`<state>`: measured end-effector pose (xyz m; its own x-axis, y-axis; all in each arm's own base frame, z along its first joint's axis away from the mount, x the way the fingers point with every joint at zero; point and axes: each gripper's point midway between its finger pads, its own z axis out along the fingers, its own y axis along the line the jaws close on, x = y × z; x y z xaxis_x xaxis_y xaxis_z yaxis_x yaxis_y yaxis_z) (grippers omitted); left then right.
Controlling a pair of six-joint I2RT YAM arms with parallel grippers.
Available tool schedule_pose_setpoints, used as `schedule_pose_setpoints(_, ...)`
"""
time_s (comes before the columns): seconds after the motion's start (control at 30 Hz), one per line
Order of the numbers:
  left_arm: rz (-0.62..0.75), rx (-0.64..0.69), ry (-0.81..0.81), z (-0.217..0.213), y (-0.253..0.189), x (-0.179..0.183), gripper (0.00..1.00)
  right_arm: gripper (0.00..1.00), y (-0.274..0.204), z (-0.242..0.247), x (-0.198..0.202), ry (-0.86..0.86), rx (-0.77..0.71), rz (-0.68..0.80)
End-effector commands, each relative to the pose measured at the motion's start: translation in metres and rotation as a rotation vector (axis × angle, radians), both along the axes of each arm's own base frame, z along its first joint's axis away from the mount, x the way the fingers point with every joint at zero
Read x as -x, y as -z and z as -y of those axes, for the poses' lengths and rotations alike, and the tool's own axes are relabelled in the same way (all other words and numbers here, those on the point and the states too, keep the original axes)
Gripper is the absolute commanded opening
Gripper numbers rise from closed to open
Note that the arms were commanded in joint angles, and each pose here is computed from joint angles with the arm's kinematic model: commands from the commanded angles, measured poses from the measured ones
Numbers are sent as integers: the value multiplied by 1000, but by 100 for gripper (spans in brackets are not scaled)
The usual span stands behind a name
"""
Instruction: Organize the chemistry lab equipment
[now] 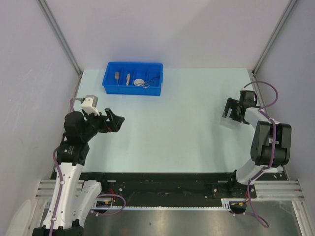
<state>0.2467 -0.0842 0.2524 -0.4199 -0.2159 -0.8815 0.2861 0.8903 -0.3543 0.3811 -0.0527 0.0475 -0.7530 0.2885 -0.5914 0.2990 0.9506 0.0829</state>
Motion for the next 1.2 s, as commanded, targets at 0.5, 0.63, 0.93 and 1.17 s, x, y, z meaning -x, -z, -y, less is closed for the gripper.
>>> schedule_pose_setpoints(0.5,15,3,5,0,2,-6,100,100,-10,-8,-12,42,43,45)
schedule_pose_setpoints(0.63,12,3,2,0,3,-5,100,100,5,-2,-11,62,78,-9)
schedule_pose_setpoints(0.93,8,5,3,0,2,-7,100,76,5,-13,-22,-15,116,6)
schedule_pose_setpoints(1.17,-1,3,-2,0,5,-8,100,36,-27,-42,-45,-129,150,135)
